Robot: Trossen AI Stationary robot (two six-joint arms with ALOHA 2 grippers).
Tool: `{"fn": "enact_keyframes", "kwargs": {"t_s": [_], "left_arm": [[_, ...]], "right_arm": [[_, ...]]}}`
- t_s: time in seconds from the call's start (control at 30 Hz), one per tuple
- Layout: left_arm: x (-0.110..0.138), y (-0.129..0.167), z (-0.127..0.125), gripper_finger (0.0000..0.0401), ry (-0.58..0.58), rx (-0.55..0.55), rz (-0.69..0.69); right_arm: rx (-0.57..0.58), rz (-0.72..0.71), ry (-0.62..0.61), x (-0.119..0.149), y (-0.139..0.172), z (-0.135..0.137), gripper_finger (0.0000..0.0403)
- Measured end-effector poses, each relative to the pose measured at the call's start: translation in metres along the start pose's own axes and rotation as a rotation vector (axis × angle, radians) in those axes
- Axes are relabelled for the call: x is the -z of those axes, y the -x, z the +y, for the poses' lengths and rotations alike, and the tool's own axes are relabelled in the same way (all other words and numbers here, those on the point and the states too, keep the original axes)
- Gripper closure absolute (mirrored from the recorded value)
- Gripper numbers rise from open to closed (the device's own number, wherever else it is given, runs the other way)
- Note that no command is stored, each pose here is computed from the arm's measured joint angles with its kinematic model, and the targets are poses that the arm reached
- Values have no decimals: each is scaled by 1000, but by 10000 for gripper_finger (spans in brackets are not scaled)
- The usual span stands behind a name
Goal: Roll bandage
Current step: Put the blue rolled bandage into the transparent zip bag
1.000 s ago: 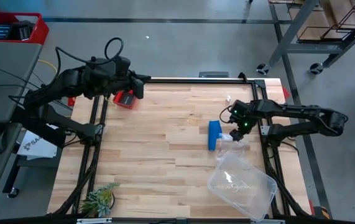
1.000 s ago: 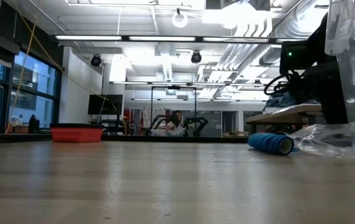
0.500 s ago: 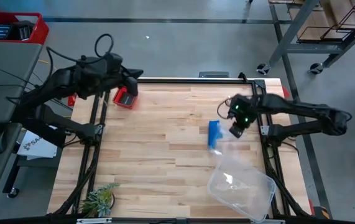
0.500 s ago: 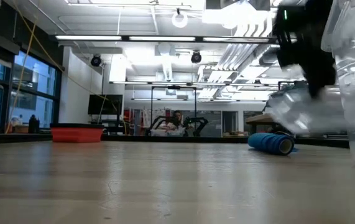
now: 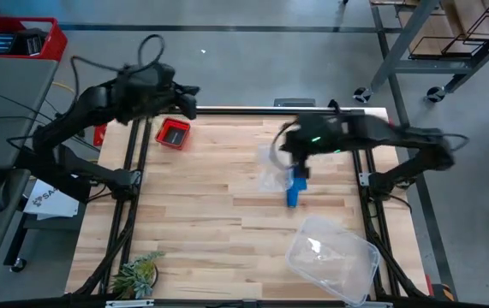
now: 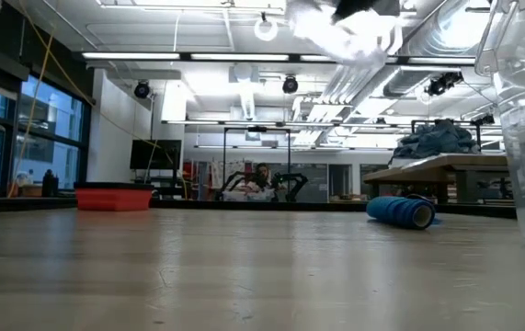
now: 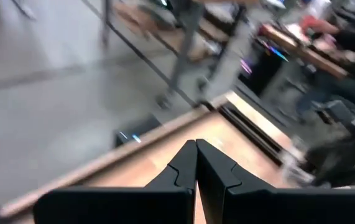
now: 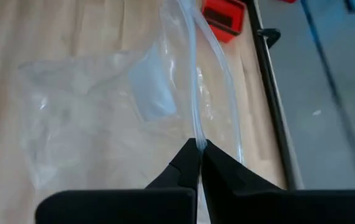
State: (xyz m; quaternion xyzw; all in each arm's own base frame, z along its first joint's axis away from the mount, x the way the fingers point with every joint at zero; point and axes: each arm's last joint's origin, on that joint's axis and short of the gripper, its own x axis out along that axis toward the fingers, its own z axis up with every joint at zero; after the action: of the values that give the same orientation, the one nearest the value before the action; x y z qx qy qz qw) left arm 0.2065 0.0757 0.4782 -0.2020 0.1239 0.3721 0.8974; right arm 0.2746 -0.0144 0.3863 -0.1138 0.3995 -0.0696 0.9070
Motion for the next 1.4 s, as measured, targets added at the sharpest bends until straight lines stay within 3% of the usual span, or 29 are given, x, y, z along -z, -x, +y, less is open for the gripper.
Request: {"fn": "enact_keyframes", "kwargs": {"t_s": [0.17, 0.27, 0.47, 0.57, 0.67, 0.8, 1.07, 1.4], "left_arm": [[6, -47, -4, 401, 83, 204, 207], [16, -69, -11, 401, 98, 273, 321], [59, -90, -28, 401, 47, 289, 445], [93, -93, -31, 401, 98, 335, 487], [120, -88, -31, 401, 199, 453, 459], [144, -80, -25, 401, 296, 576, 386], [140, -77, -2, 392, 332, 535, 271], [144, -86, -4, 265, 419, 579, 361]], "right_arm": [[100, 167, 304, -34, -52, 33, 403], [163, 285, 402, -43, -69, 45, 403], [198, 389, 376, -44, -67, 49, 403], [191, 380, 350, -42, -59, 47, 403], [190, 369, 354, -41, -51, 45, 403], [173, 363, 438, -42, -49, 44, 403], [97, 243, 560, -52, -60, 43, 403], [114, 195, 597, -57, -62, 40, 403]]}}
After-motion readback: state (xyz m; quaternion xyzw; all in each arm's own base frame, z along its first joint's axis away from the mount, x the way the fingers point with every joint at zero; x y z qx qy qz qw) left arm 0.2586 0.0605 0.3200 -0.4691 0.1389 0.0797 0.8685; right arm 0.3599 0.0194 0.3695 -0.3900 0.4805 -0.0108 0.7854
